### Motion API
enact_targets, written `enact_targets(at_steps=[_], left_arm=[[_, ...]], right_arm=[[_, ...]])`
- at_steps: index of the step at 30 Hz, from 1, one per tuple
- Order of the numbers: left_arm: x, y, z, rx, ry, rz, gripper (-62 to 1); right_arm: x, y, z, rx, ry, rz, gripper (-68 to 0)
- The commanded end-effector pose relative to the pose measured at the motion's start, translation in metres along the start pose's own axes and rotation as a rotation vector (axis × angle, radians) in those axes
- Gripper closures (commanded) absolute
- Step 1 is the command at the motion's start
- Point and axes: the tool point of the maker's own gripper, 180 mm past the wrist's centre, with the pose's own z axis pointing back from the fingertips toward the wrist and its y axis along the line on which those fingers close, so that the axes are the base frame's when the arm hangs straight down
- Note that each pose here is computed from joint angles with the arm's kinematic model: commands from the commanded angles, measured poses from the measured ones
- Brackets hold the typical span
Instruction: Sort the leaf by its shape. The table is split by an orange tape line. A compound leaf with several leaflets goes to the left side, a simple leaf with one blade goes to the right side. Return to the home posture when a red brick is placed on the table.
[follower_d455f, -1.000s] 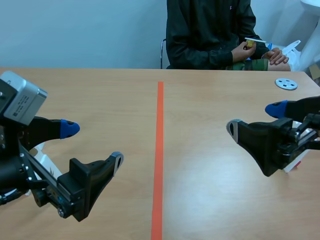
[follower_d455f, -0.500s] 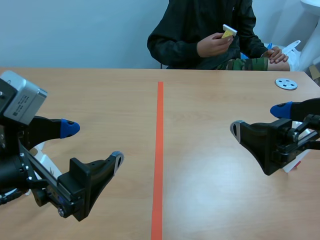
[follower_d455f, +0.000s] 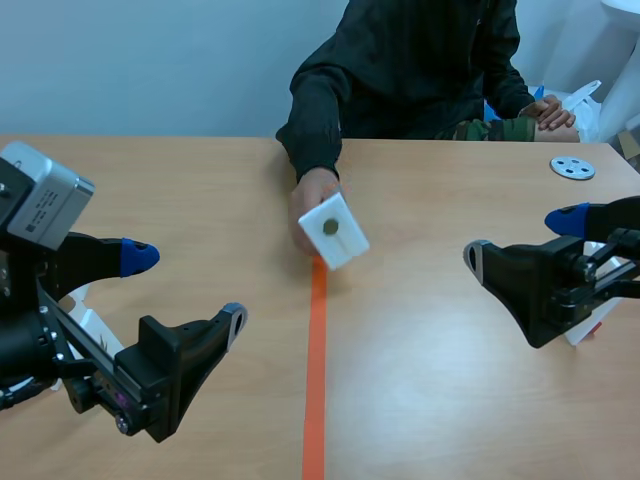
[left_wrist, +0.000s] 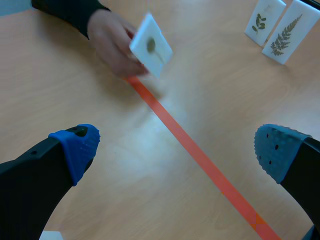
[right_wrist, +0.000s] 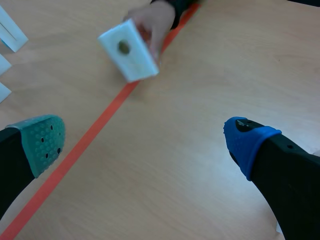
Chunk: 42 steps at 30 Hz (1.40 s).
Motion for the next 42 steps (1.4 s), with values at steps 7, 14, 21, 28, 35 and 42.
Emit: enact_targets(at_steps=[7, 14, 21, 28, 35, 42], left_arm=[[0.006, 0.000, 0.000, 0.000, -0.024, 0.004, -62.3], [0.003, 0.001, 0.000, 0.002, -0.015, 0.008, -62.3], [-0.008, -0.001, -0.001, -0.009, 0.008, 0.024, -62.3], [-0.007, -0.018, -0.007, -0.059, -0.001, 0.027, -62.3], [-0.006, -0.030, -0.021, -0.096, -0.015, -0.055, -62.3], [-0.021, -0.025, -0.044, -0.108, -0.027, -0.087, -62.3]], right_arm=[[0.014, -0.001, 0.001, -0.003, -0.046, 0.013, -67.9], [0.014, -0.002, 0.001, -0.005, -0.047, 0.021, -67.9], [0.013, -0.003, 0.001, -0.009, -0.046, 0.023, -67.9], [0.013, -0.003, 0.001, -0.009, -0.045, 0.023, -67.9], [0.012, -0.003, 0.001, -0.013, -0.037, 0.034, -67.9], [0.012, -0.003, 0.001, -0.014, -0.035, 0.038, -67.9]])
